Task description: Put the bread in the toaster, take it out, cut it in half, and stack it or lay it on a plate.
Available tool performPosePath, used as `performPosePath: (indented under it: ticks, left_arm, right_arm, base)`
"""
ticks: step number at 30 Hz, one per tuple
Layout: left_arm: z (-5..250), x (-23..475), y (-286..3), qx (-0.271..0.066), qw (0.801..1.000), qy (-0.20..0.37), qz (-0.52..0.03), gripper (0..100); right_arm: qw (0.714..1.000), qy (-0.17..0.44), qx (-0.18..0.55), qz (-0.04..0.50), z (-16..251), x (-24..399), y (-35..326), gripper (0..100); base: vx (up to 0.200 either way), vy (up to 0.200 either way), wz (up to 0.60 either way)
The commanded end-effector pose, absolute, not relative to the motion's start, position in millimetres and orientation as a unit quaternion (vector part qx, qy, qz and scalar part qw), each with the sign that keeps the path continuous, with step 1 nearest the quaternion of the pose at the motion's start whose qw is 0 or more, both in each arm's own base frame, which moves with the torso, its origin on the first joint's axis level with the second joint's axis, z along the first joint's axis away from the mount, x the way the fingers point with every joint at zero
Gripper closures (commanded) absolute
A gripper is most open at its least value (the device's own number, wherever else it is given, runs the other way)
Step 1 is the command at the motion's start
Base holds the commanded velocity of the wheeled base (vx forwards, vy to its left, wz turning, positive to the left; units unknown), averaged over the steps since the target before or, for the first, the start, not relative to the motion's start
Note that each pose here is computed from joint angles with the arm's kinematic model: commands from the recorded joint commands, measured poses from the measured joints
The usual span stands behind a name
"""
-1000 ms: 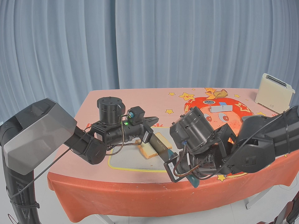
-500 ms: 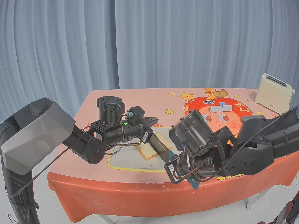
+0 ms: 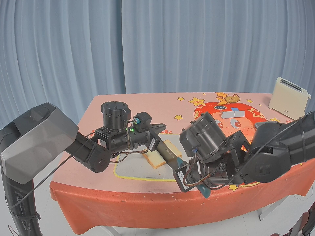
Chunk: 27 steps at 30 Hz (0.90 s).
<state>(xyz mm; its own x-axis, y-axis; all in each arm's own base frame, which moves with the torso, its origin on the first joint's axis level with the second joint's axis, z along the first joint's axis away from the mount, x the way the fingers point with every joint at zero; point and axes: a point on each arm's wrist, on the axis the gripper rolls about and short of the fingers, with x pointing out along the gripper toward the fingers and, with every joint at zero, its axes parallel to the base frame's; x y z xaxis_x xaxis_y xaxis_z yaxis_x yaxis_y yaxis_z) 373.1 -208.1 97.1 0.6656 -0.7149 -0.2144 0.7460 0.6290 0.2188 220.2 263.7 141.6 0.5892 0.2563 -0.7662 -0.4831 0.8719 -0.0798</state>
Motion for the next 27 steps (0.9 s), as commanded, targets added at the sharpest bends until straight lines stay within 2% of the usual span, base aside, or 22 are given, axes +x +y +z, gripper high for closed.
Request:
performPosePath:
  ticks: [1,7,15,24,27]
  left_arm:
    - [116,370,-206,0.14,0.904,0.031,-0.403,100]
    - [122,364,-203,0.141,0.904,0.029,-0.402,100]
    - [150,358,-183,0.138,0.914,0.0,-0.382,100]
    - [190,312,-158,0.136,0.92,-0.028,-0.366,100]
    - [196,289,-137,0.138,0.927,-0.025,-0.348,100]
  right_arm:
    - [0.874,0.414,-0.15,0.206,133,219,262,100]
    - [0.882,0.401,-0.14,0.203,143,221,262,100]
    - [0.89,0.402,-0.106,0.188,148,224,261,100]
    - [0.895,0.39,-0.098,0.193,156,222,260,100]
    - [0.899,0.381,-0.09,0.196,168,215,251,100]
  base:
    - [0.0,0.0,0.0]
    - [0.0,0.0,0.0]
    - [0.0,0.0,0.0]
    - [0.0,0.0,0.0]
    - [0.0,0.0,0.0]
